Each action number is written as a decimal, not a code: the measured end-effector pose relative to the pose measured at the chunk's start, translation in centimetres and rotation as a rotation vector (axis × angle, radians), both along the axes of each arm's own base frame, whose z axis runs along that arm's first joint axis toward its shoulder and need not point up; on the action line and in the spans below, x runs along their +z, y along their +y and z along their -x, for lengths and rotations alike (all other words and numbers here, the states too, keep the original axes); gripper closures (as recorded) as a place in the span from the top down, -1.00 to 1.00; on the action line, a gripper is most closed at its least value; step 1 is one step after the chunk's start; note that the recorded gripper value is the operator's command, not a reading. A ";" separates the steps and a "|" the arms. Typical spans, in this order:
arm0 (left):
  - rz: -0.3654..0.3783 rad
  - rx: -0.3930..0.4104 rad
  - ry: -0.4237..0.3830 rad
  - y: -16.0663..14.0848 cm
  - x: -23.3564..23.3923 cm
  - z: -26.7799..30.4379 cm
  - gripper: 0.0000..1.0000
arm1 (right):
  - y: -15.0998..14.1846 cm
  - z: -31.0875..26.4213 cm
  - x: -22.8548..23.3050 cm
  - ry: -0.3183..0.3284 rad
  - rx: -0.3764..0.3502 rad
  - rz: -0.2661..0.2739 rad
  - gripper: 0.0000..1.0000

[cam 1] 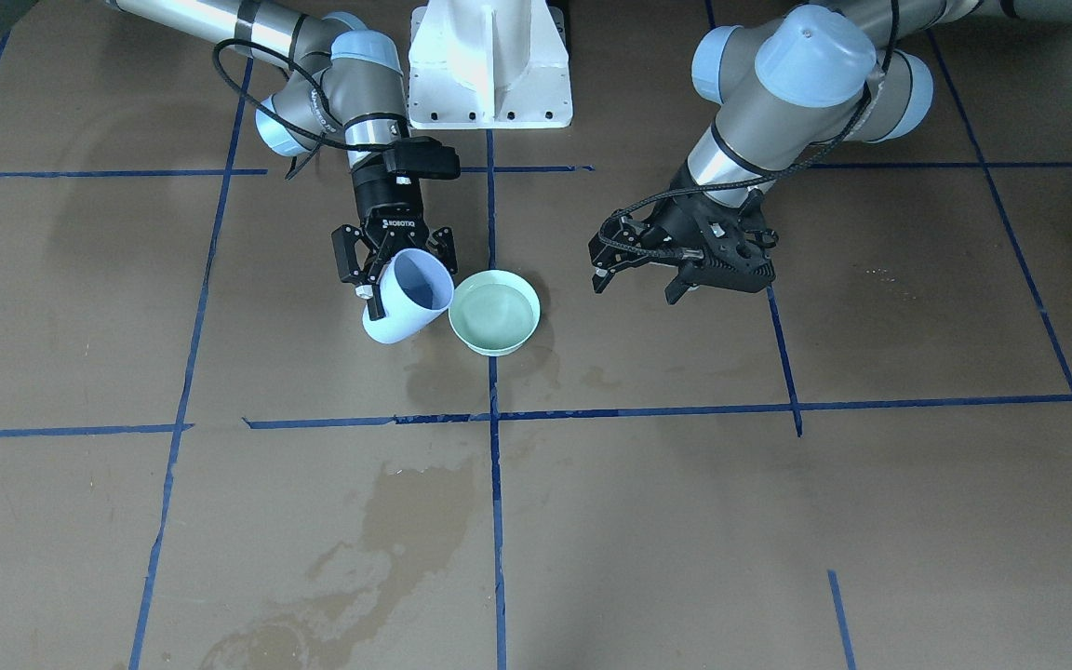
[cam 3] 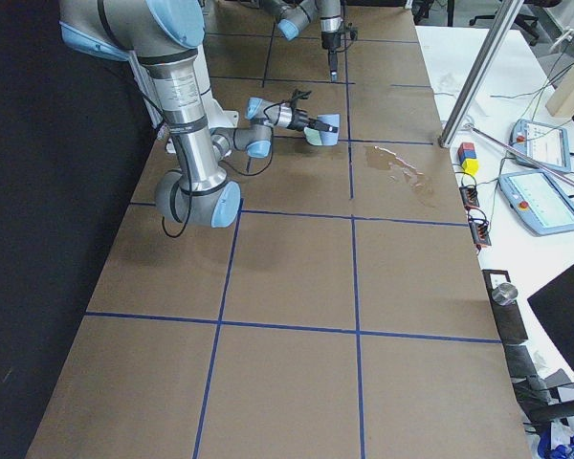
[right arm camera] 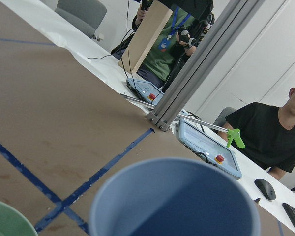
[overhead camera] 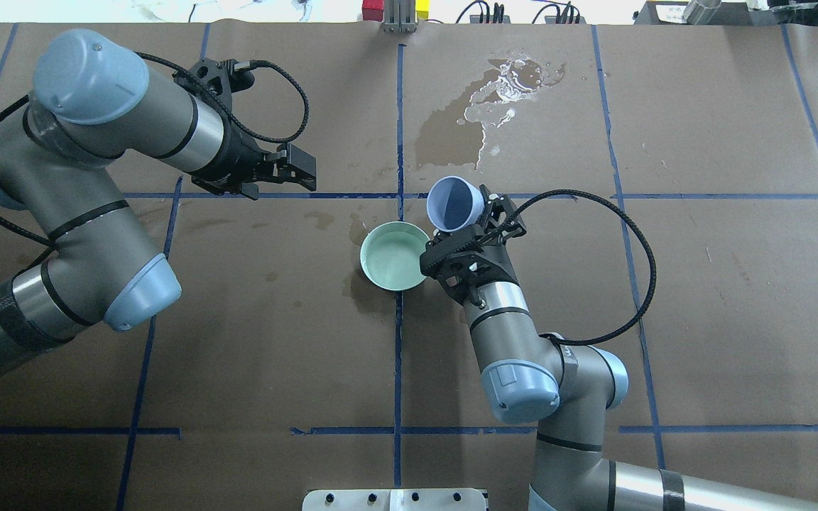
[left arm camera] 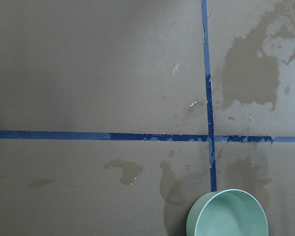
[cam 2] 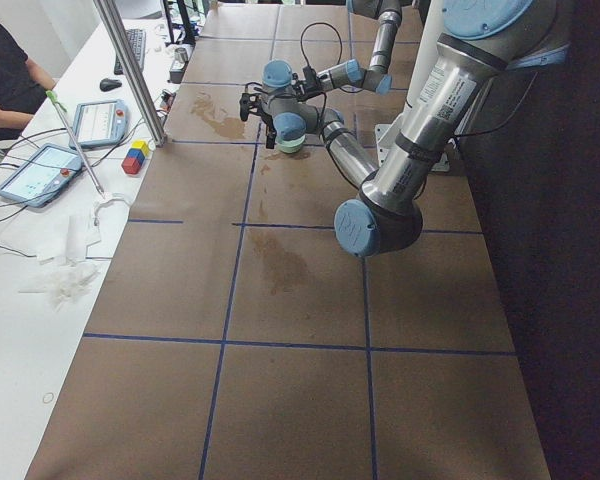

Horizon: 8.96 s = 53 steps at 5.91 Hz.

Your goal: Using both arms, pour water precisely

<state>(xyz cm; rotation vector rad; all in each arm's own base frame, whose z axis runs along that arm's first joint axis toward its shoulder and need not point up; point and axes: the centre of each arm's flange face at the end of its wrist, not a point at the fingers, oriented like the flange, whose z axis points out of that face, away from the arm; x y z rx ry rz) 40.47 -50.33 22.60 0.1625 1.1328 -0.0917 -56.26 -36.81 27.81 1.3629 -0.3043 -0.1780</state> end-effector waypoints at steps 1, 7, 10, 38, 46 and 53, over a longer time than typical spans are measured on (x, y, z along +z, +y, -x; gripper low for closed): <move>0.000 0.000 0.000 0.0 0.0 0.0 0.99 | -0.1 0.4 -0.2 0.094 -0.002 0.007 -0.93; 0.005 0.003 -0.005 0.2 0.5 -0.1 0.99 | 0.4 1.3 -0.8 0.563 -0.057 -0.086 -0.92; 0.011 0.004 -0.012 0.3 1.1 -0.1 0.99 | 0.5 1.5 -0.6 0.708 -0.064 -0.116 -0.92; 0.017 -0.006 -0.005 0.4 0.8 0.3 0.99 | 5.0 -27.9 28.9 -0.522 0.179 0.222 -0.95; 0.014 -0.008 -0.002 0.5 0.6 0.4 0.99 | 5.7 -29.6 38.0 -0.642 0.216 0.297 -0.57; 0.010 -0.008 0.003 0.6 0.4 0.6 0.99 | 5.9 -30.2 38.7 -0.659 0.210 0.294 0.99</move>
